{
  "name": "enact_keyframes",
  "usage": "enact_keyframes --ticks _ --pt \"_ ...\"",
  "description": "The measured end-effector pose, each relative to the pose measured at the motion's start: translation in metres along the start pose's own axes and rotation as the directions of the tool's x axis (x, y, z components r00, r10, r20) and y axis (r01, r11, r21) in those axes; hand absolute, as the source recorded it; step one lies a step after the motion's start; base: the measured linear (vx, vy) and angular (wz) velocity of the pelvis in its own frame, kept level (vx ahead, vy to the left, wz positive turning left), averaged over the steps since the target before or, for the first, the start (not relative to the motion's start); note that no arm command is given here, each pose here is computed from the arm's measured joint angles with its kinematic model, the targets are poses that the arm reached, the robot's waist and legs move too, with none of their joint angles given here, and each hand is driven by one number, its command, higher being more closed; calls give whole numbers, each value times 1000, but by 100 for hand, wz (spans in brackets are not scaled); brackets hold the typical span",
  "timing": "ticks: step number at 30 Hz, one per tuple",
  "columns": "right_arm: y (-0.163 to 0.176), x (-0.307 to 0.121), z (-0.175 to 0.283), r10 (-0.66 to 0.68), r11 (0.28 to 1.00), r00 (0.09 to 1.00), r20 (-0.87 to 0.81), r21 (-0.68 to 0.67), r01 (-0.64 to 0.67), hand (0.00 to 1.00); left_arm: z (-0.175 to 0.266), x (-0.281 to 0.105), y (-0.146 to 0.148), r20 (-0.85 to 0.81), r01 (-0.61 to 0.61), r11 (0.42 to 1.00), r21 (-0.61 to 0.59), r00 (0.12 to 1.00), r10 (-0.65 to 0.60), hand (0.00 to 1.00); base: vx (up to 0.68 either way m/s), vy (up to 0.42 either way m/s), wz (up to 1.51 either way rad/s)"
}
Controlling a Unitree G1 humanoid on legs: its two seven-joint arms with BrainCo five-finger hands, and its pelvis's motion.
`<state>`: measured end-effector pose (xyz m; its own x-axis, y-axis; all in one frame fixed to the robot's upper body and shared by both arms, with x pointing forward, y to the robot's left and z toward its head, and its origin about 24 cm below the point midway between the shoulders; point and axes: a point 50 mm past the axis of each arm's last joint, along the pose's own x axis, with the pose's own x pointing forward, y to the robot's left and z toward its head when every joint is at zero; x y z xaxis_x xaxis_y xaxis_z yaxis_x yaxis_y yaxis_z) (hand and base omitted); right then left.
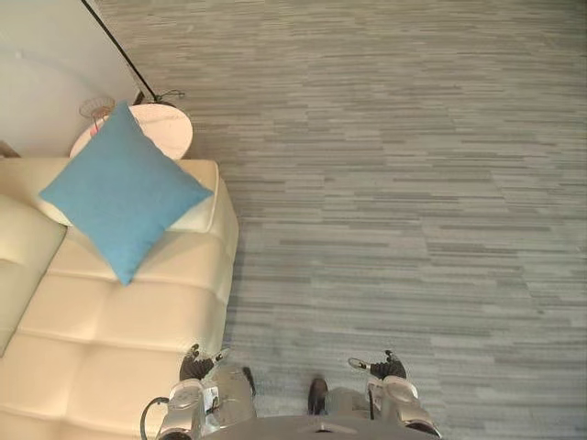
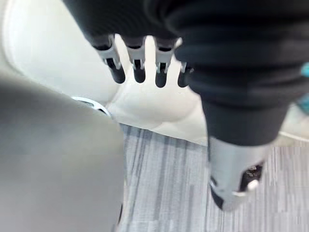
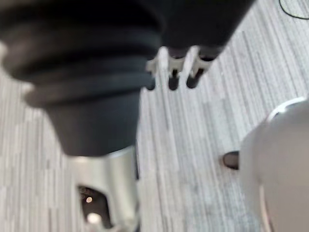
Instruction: Pick up cushions and gather them together orderly.
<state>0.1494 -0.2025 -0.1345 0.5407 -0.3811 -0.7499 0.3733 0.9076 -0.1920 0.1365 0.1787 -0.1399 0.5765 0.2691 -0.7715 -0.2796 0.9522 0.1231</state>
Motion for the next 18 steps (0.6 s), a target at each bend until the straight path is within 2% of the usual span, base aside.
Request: enact_keyframes --ticks 4,6,11,18 --pt "-9 0 -10 -31 999 999 -42 16 31 0 1 0 -6 2 25 1000 11 1000 -25 0 520 188 -1" --pt "-2 -2 -14 -14 1000 998 -60 21 15 0 3 2 5 12 6 999 34 1000 -6 0 606 194 12" --pt "-5 -3 -20 -8 999 997 -73 -42 5 0 -6 3 9 -31 13 996 91 999 -10 0 595 159 22" --pt "-5 -2 -10 0 998 1000 -24 -57 -2 0 -14 1 8 -61 12 997 73 998 -8 0 418 -84 58"
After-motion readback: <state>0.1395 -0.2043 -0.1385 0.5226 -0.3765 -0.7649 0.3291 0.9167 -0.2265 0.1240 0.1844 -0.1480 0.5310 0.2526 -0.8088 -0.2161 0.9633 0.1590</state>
